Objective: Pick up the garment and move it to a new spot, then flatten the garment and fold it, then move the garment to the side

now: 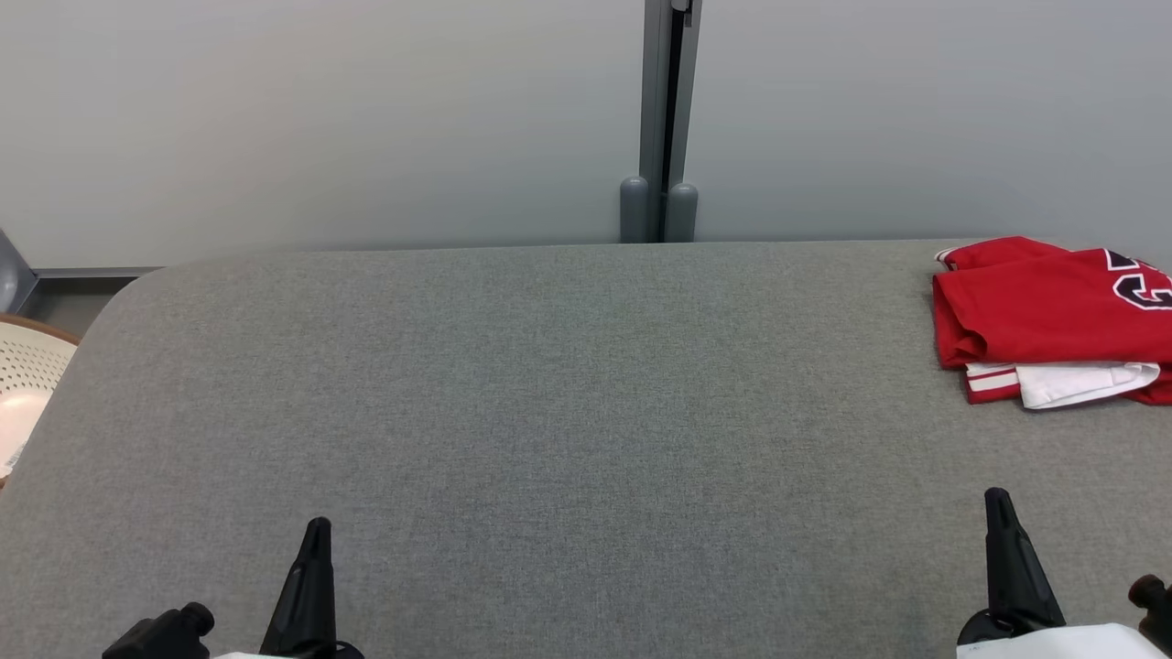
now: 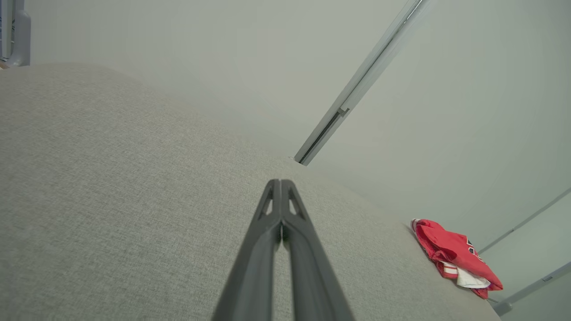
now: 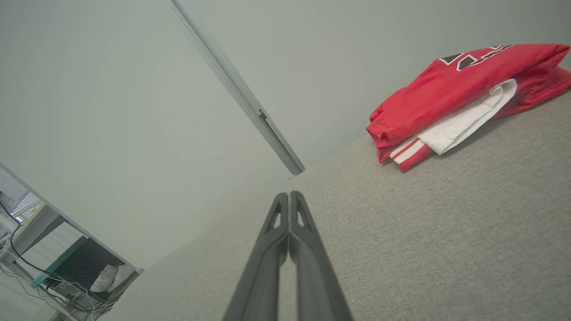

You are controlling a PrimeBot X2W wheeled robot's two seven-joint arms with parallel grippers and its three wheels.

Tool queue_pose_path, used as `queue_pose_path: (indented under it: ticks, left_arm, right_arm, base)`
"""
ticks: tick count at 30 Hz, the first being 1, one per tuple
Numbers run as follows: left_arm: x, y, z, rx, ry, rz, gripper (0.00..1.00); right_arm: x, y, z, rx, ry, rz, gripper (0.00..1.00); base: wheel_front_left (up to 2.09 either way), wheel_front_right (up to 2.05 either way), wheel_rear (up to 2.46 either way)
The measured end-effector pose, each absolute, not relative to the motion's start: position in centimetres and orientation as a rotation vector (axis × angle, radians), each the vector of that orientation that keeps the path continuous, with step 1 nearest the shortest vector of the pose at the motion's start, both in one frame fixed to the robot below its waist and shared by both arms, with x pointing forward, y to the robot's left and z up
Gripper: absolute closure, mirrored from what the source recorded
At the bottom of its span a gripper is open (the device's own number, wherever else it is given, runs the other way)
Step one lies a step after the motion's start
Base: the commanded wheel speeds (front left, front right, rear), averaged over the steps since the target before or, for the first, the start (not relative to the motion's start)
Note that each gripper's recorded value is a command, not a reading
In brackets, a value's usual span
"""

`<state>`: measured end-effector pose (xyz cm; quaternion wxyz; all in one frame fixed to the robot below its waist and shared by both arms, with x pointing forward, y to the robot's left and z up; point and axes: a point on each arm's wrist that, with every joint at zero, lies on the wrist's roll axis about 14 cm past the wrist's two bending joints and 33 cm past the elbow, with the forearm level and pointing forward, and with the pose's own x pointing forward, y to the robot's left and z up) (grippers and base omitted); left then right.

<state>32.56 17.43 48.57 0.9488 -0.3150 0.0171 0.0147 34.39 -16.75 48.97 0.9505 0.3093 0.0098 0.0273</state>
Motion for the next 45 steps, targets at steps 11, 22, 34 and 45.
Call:
queue_pose_path:
  ticks: [11, 22, 34, 45]
  left_arm:
    - [33.5, 17.9, 48.6, -0.793, 0.044, 0.042, 1.00]
    - [34.4, 18.3, 48.8, -0.916, 0.046, 0.046, 1.00]
    - [35.1, 18.7, 48.8, -1.048, 0.053, 0.051, 1.00]
    - [35.9, 18.9, 49.1, -1.159, 0.050, 0.048, 1.00]
  right_arm:
    - [35.2, -17.5, 49.1, 0.778, 0.026, 0.027, 1.00]
    - [35.7, -17.9, 49.1, 0.902, 0.033, 0.009, 1.00]
    - [36.4, -18.4, 49.3, 1.037, 0.032, -0.006, 1.00]
    - [36.9, -18.8, 49.5, 1.148, 0.033, -0.014, 1.00]
  base:
    - [0.00, 0.00, 0.00]
    - [0.00, 0.00, 0.00]
    - [0.00, 0.00, 0.00]
    - [0.00, 0.00, 0.00]
